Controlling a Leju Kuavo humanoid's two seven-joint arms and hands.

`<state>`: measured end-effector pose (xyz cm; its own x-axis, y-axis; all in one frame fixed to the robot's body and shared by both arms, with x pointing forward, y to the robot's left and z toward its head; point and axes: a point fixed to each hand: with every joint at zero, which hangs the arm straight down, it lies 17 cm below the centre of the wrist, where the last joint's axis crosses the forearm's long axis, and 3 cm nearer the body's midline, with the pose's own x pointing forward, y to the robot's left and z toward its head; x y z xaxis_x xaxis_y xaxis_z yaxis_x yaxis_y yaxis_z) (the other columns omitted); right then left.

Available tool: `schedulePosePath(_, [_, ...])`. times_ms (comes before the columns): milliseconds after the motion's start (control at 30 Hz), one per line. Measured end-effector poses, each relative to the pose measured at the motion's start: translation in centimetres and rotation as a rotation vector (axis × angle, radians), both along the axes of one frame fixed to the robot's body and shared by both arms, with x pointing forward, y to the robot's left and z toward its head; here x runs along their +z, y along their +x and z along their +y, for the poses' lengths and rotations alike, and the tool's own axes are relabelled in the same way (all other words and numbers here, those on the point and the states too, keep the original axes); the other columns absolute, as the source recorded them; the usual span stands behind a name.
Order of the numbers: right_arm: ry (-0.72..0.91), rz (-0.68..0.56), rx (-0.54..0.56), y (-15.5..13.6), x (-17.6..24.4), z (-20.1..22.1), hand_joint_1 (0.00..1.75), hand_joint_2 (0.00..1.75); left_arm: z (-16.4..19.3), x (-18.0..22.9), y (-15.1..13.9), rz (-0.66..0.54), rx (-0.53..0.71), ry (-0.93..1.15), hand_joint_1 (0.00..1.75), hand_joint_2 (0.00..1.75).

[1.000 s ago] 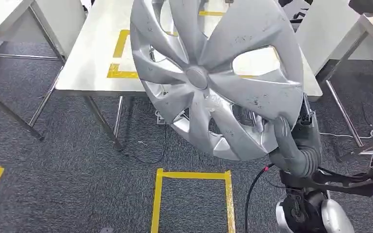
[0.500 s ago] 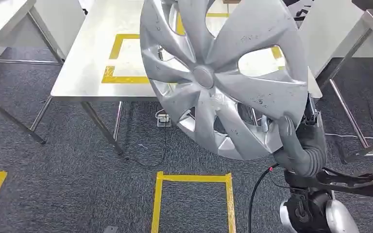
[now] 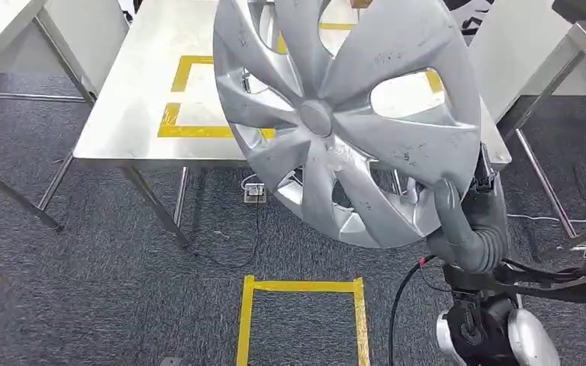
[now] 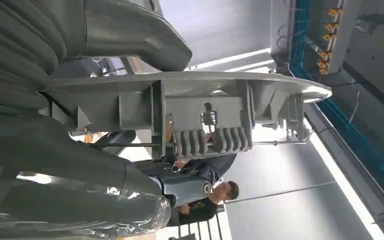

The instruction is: Take the parts from the cabinet and place them on the table.

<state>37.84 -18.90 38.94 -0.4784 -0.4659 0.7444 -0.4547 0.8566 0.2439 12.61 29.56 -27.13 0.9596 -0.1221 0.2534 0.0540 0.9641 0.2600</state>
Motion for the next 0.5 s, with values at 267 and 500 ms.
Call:
schedulePosePath(267, [-0.002, 0.006, -0.005, 0.09, -0.23, -0.16, 1.75, 1.75, -0.23, 0.01, 0.03, -0.001, 0.0, -0.003, 0.0, 0.0])
schedulePosePath(500, [-0.003, 0.003, -0.009, 0.05, -0.14, -0.2, 1.75, 1.75, -0.67, 0.03, 0.16, -0.003, 0.0, -0.01, 0.0, 0.0])
